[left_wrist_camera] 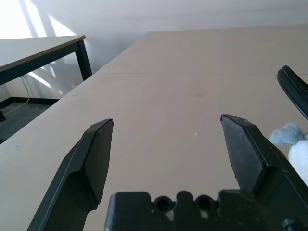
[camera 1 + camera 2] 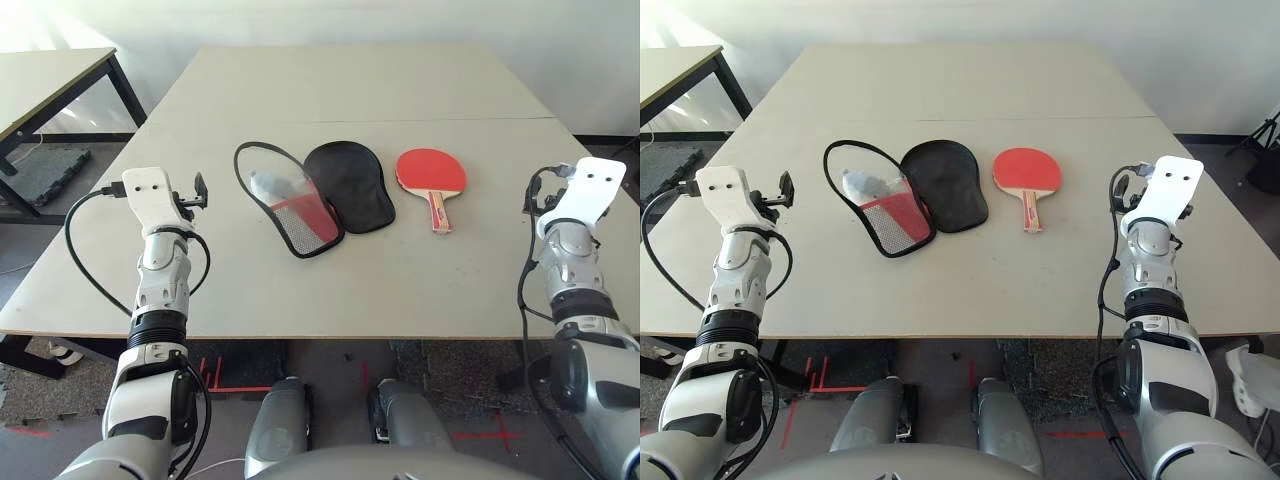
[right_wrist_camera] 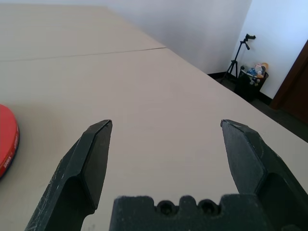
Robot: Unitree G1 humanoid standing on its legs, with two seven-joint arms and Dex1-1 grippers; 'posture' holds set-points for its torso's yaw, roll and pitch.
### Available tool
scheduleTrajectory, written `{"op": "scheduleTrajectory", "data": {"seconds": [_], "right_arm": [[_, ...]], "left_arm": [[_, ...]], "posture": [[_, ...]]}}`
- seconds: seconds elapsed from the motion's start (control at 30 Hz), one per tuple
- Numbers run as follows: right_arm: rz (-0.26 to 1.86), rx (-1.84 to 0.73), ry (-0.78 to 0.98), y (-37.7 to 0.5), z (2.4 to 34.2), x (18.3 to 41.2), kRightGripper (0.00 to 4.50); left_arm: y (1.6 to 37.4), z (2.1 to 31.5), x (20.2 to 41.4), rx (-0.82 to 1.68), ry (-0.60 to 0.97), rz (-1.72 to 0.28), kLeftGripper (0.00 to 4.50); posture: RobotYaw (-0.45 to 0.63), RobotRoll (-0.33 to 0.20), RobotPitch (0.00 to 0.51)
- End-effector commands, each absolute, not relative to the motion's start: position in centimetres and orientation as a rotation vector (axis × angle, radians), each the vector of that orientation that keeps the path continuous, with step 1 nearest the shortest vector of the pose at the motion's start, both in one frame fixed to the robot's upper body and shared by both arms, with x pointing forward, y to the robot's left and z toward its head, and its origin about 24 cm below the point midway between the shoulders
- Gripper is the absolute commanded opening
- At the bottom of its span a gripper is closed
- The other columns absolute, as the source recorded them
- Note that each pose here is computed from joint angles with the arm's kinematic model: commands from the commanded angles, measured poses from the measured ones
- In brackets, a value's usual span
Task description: Store the ping-pong paddle in its case and zip it.
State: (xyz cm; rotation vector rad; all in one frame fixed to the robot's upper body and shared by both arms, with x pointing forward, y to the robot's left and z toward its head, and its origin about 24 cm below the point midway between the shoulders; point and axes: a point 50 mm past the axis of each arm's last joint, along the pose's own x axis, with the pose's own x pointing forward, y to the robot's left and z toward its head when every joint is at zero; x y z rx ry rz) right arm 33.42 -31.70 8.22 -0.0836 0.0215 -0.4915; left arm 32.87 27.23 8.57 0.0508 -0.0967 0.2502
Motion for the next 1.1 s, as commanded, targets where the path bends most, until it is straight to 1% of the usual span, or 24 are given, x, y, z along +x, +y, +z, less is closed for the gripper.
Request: {"op": "scheduleTrajectory", "data": {"seconds": [0.03, 0.23, 0.37, 0.47, 0.6, 0.63, 0.7, 0.77, 0.87, 0.97, 1.1], "right_arm": [[-0.495, -0.085, 0.013, -31.6, 7.9, 33.0, 4.48], [-0.469, -0.071, -0.008, -31.2, 8.2, 32.9, 4.48], [-0.408, -0.069, -0.026, -30.7, 9.3, 33.2, 4.48], [-0.374, -0.063, 0.001, -30.4, 9.9, 33.5, 4.48], [-0.303, -0.05, 0.16, -29.4, 11.6, 34.4, 4.48], [-0.244, -0.04, 0.193, -28.3, 13.0, 35.0, 4.48], [-0.123, 0.013, 0.237, -26.0, 15.2, 35.8, 4.48], [-0.053, 0.048, 0.301, -24.6, 16.3, 36.0, 4.48], [0.009, 0.089, 0.39, -22.9, 17.1, 35.9, 4.48], [0.054, 0.113, 0.464, -21.2, 17.4, 36.2, 4.48], [0.082, 0.101, 0.538, -19.9, 17.2, 36.3, 4.48]], "left_arm": [[27.0, 9.1, 33.2, 0.066, -0.101, 0.23, 4.5], [27.1, 9.8, 33.5, 0.068, -0.117, 0.19, 4.5], [26.6, 10.7, 33.4, 0.08, -0.143, 0.115, 4.5], [26.7, 11.6, 33.3, 0.094, -0.157, 0.059, 4.5], [26.2, 15.4, 32.7, 0.156, -0.215, -0.203, 4.5], [25.5, 17.1, 32.6, 0.165, -0.203, -0.36, 4.5], [23.7, 19.0, 32.1, 0.168, -0.159, -0.611, 4.5], [22.3, 19.5, 31.5, 0.166, -0.102, -0.771, 4.5], [20.8, 19.6, 30.9, 0.158, -0.045, -0.921, 4.5], [19.2, 19.3, 30.7, 0.153, 0.0, -1.037, 4.5], [17.9, 19.0, 30.7, 0.141, 0.017, -1.115, 4.5]], "posture": [[0.05, 0.0, 0.031], [0.04, 0.0, 0.029], [0.05, 0.0, 0.027], [0.05, 0.0, 0.024], [0.07, 0.0, 0.031], [0.08, 0.0, 0.03], [0.08, 0.0, 0.03], [0.08, 0.0, 0.03], [0.07, 0.0, 0.028], [0.06, 0.0, 0.025], [0.05, 0.0, 0.024]]}}
